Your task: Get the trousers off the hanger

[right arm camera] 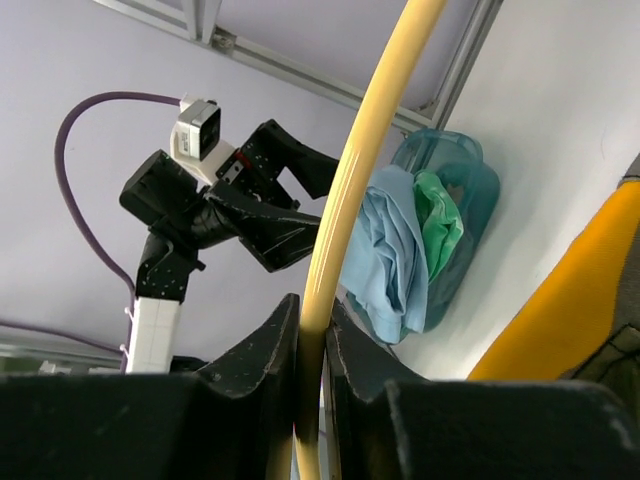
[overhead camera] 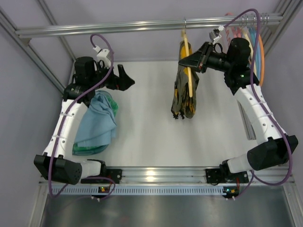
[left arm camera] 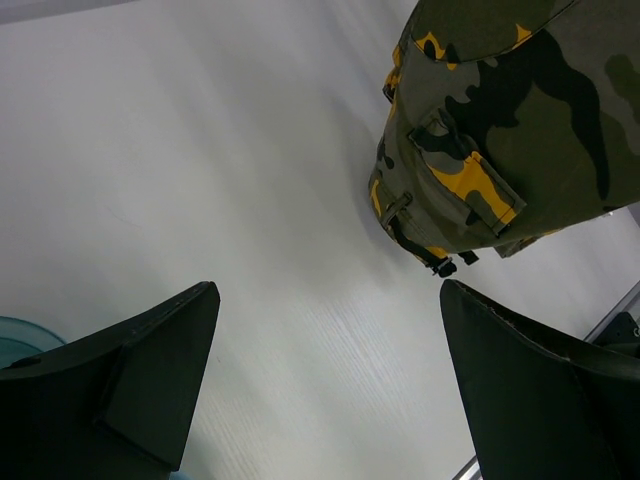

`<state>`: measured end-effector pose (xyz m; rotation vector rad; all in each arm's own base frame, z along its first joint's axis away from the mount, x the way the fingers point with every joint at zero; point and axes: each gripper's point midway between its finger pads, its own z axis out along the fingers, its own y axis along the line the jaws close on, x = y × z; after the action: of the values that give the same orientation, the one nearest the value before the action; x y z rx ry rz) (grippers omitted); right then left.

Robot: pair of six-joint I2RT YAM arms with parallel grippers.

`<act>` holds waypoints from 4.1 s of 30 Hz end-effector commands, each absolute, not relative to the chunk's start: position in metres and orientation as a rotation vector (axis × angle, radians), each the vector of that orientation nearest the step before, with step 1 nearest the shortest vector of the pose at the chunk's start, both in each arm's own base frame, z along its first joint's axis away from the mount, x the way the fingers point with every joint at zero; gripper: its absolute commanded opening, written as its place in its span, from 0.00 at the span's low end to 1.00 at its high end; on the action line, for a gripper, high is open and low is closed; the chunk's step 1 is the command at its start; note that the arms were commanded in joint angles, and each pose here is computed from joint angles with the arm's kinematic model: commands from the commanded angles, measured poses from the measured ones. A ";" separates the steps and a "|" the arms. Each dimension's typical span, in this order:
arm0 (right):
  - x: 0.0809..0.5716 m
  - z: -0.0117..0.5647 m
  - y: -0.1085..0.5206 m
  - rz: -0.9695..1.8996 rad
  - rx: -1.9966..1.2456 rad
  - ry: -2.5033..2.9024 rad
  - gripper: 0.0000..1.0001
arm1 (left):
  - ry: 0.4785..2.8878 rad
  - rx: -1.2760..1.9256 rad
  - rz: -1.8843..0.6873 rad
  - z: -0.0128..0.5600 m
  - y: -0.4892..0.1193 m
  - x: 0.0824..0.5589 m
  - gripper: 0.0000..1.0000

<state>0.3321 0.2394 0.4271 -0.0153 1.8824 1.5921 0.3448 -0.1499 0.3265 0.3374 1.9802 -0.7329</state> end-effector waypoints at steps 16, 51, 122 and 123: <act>0.308 0.554 0.230 1.598 -0.095 1.587 0.00 | 1.880 0.351 -0.780 0.359 -0.159 0.350 0.98; 0.224 0.521 0.235 1.617 -0.403 1.479 0.00 | 1.169 0.930 -0.636 0.350 -0.333 0.295 0.98; 0.187 0.527 0.241 1.703 -0.397 1.476 0.00 | 1.001 0.767 -0.396 0.380 -0.360 0.228 0.98; 0.186 0.526 0.242 1.704 -0.400 1.481 0.00 | 1.013 0.749 -0.390 0.381 -0.359 0.231 0.98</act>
<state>0.2281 0.2528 0.4545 -0.1462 1.8183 1.7844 0.2182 -0.3707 0.3250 0.9554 1.0738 -0.4102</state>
